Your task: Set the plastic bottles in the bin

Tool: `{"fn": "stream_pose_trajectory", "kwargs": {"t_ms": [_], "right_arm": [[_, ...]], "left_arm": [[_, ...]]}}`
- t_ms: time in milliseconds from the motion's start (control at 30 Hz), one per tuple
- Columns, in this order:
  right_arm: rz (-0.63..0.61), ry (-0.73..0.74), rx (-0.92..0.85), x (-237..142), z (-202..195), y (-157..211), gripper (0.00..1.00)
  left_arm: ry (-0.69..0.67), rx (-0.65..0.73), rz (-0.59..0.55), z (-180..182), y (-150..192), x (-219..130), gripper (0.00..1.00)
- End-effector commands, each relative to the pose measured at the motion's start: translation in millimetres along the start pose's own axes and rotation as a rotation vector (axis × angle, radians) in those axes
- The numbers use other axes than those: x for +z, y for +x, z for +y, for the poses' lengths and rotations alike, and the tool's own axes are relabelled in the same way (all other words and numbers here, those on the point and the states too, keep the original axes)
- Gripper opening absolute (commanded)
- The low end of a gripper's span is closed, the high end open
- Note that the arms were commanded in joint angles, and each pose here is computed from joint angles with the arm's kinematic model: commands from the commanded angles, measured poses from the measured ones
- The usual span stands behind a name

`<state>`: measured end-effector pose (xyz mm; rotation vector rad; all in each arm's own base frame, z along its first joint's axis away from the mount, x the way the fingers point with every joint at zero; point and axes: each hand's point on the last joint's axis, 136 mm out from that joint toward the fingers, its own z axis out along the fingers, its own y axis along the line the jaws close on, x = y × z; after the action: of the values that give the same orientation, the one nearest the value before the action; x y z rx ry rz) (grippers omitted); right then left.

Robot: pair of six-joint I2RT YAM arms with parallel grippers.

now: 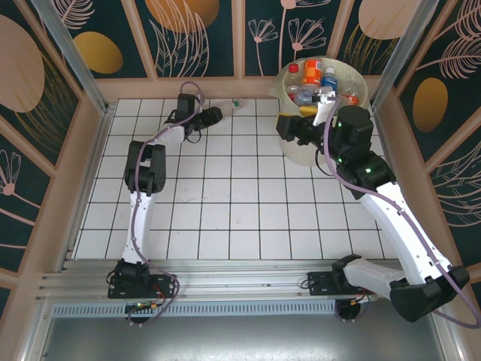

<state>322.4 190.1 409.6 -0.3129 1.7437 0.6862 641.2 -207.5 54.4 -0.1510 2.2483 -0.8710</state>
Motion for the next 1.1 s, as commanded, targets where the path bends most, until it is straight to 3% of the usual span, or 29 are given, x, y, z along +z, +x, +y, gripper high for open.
{"fn": "stream_pose_trajectory", "kwargs": {"t_ms": [0,300,633,700,767,900,1067], "right_arm": [[-0.016,-0.005,0.002,-3,3,-1,0.79],[-0.019,-0.002,0.002,-5,2,-1,0.79],[-0.031,0.005,-0.004,-9,2,-4,0.79],[-0.032,0.002,-0.005,-10,3,-4,0.79],[-0.032,0.002,-0.005,-10,3,-4,0.79],[-0.033,-0.001,-0.007,-10,4,-5,0.79],[-0.041,0.000,-0.008,-11,4,-7,0.79]], "left_arm": [[0.084,0.074,0.040,-37,9,-11,0.65],[0.164,0.188,0.180,-83,53,-34,0.68],[-0.174,0.247,0.089,-50,27,-69,0.72],[-0.251,0.253,0.062,-43,21,-71,0.76],[-0.299,0.272,0.025,-41,12,-70,0.86],[-0.310,0.337,0.006,-44,7,-53,0.96],[-0.252,0.348,-0.030,-45,7,-29,0.98]]}}
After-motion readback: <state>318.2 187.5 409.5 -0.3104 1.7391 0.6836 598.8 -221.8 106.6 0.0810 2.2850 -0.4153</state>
